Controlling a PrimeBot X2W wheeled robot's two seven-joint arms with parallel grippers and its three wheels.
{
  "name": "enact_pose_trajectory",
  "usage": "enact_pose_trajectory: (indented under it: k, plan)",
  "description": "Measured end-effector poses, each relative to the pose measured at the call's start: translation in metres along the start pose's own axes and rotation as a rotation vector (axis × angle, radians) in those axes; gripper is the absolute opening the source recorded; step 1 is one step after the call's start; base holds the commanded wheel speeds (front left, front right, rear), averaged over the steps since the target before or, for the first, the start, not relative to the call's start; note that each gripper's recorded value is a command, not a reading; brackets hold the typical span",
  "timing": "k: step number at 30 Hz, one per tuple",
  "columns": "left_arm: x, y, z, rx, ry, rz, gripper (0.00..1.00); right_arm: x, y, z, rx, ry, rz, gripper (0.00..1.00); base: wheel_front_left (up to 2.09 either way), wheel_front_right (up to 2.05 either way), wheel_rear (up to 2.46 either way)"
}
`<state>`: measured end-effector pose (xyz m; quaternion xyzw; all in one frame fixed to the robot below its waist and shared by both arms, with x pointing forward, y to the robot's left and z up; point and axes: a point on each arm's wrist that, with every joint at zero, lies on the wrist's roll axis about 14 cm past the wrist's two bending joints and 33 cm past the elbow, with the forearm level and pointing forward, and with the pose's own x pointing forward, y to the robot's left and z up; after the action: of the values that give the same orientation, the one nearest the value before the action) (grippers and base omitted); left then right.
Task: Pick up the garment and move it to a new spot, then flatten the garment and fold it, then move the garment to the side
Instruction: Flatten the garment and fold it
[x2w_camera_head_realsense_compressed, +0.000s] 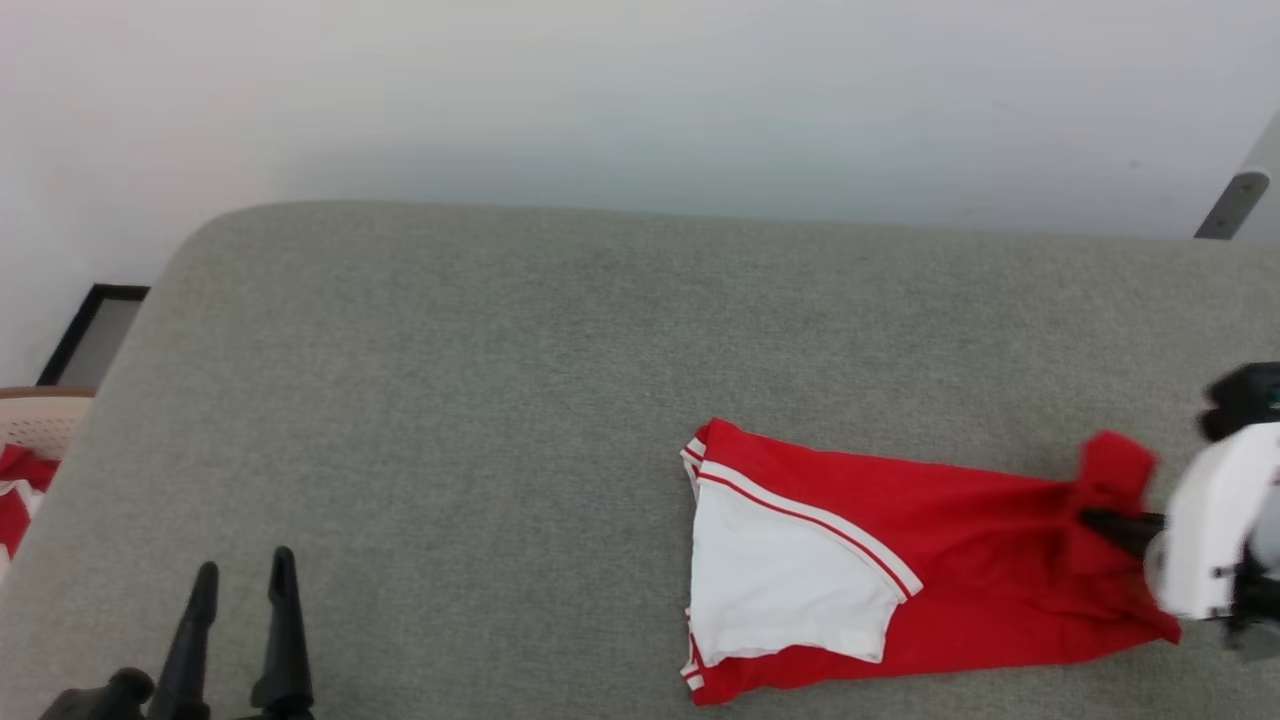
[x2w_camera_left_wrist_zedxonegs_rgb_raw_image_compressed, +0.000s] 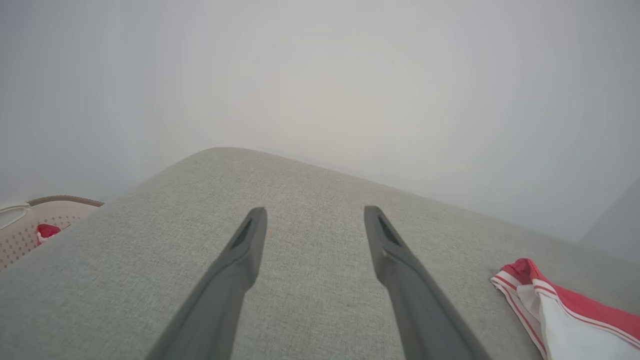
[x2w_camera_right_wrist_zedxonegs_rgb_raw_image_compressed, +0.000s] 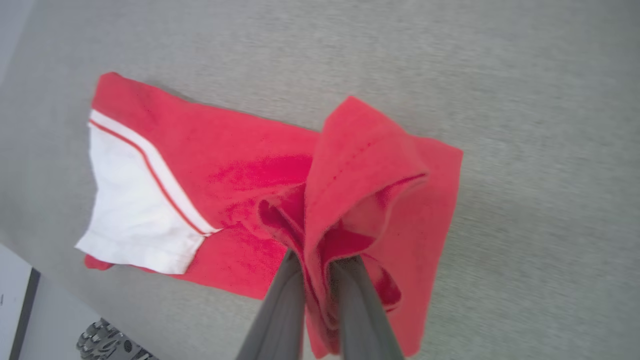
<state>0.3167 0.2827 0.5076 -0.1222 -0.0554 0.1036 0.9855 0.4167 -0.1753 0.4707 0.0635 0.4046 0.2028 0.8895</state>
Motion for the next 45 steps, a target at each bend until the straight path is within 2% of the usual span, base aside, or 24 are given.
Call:
enact_pose_trajectory:
  k: [8, 17, 18, 19, 20, 21, 25, 31, 37, 40, 45]
  plan:
    - [-0.008, -0.003, 0.004, -0.02, -0.016, -0.003, 1.0, 0.033, 0.106, 0.001, -0.033, -0.024, 0.241, 0.0, 0.0, 0.0, 0.0]
    - [-0.013, -0.003, 0.005, -0.049, -0.019, 0.011, 1.0, 0.08, 0.167, -0.004, -0.105, 0.016, 0.304, 0.0, 0.0, 0.0, 0.0]
    - [-0.013, -0.002, 0.005, -0.053, -0.019, 0.014, 1.0, 0.084, 0.172, -0.003, -0.106, 0.014, 0.309, 0.07, 0.0, 0.0, 0.0]
    - [-0.014, -0.001, 0.004, -0.055, -0.017, 0.019, 1.0, 0.087, 0.177, -0.003, -0.112, 0.018, 0.317, 0.29, 0.0, 0.0, 0.0]
    - [-0.015, 0.0, 0.003, -0.056, -0.011, 0.022, 1.0, 0.09, 0.183, -0.004, -0.126, 0.023, 0.326, 0.72, 0.0, 0.0, 0.0]
    - [-0.016, 0.001, 0.001, -0.056, -0.006, 0.025, 1.0, 0.092, 0.189, -0.003, -0.126, 0.02, 0.339, 1.0, 0.0, 0.0, 0.0]
    - [-0.016, 0.004, -0.001, -0.055, 0.003, 0.03, 1.0, 0.092, 0.212, -0.002, -0.1, 0.019, 0.403, 1.0, 0.0, 0.0, 0.0]
    - [-0.007, -0.002, 0.0, -0.062, -0.003, 0.007, 1.0, 0.075, 0.217, 0.015, -0.09, -0.052, 0.444, 1.0, 0.0, 0.0, 0.0]
    - [0.005, -0.016, 0.004, -0.048, -0.015, -0.049, 1.0, 0.05, 0.195, 0.03, -0.098, -0.166, 0.414, 1.0, 0.0, 0.0, 0.0]
    - [0.009, -0.021, 0.005, -0.04, -0.016, -0.072, 1.0, 0.037, 0.181, 0.029, -0.058, -0.207, 0.403, 1.0, 0.0, 0.0, 0.0]
    - [0.015, -0.035, 0.004, -0.03, -0.014, -0.124, 1.0, 0.013, 0.142, 0.032, -0.023, -0.313, 0.322, 1.0, 0.0, 0.0, 0.0]
